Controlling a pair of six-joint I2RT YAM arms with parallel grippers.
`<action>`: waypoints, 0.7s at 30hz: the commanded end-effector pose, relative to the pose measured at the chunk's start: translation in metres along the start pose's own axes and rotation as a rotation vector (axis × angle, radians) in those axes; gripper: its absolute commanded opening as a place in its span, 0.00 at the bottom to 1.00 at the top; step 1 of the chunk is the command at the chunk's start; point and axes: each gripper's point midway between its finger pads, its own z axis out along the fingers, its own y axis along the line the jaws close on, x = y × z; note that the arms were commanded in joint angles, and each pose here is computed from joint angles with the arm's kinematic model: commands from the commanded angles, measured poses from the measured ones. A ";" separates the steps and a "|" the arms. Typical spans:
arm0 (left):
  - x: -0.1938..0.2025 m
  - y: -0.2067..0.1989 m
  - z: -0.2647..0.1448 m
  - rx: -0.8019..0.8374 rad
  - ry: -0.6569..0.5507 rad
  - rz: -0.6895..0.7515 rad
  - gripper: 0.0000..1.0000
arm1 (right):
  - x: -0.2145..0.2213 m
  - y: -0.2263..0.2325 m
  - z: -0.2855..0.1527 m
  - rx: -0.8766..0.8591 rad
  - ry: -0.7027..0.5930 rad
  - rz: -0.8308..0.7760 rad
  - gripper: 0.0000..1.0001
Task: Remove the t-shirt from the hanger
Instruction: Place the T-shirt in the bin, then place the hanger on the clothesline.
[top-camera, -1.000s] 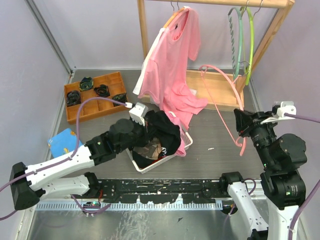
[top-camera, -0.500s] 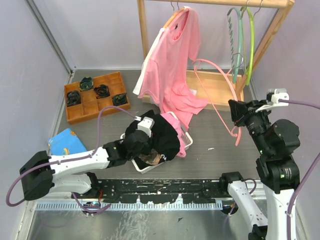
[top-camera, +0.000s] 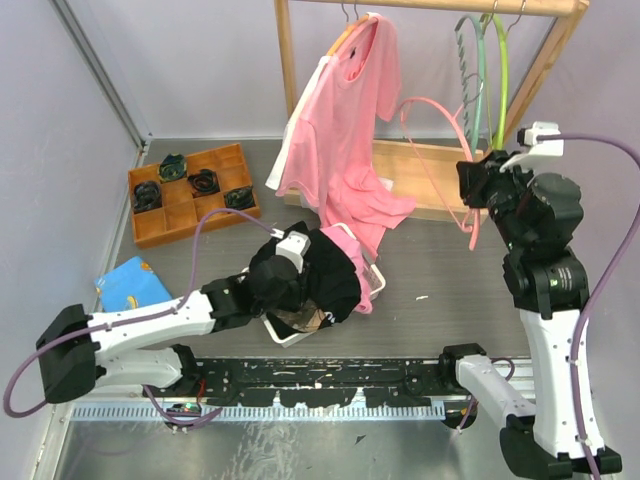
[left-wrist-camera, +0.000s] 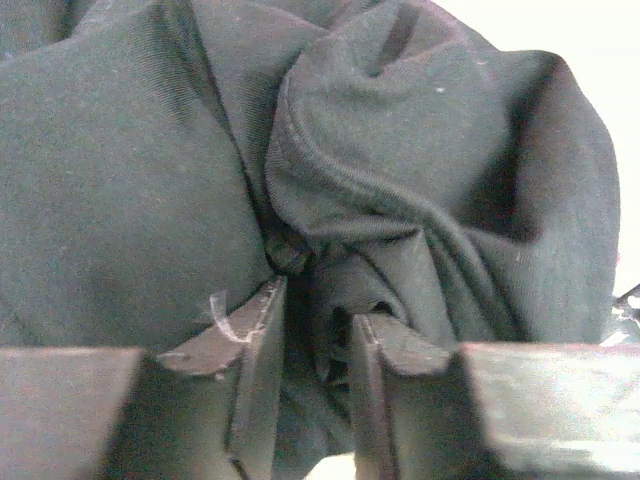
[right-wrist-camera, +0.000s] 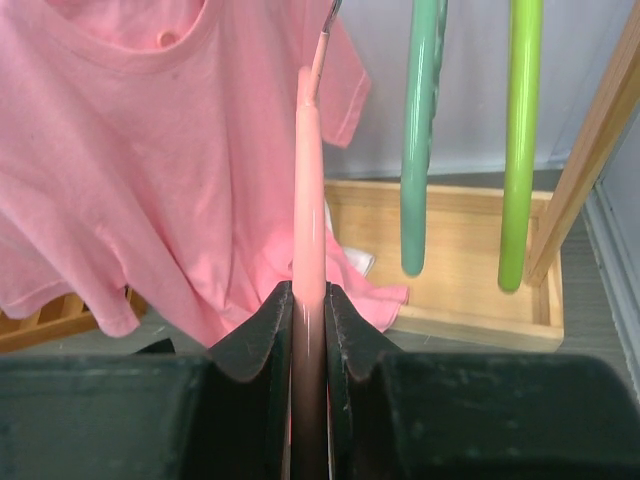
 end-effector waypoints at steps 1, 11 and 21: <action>-0.016 -0.017 -0.032 0.113 0.026 0.037 0.45 | -0.071 0.007 -0.001 -0.007 -0.210 -0.044 0.01; -0.046 -0.007 -0.092 0.166 -0.061 0.009 0.70 | -0.094 0.003 0.033 0.029 -0.264 -0.044 0.01; -0.077 0.008 -0.137 0.188 -0.237 -0.037 0.72 | -0.129 0.010 0.046 0.013 -0.323 -0.050 0.01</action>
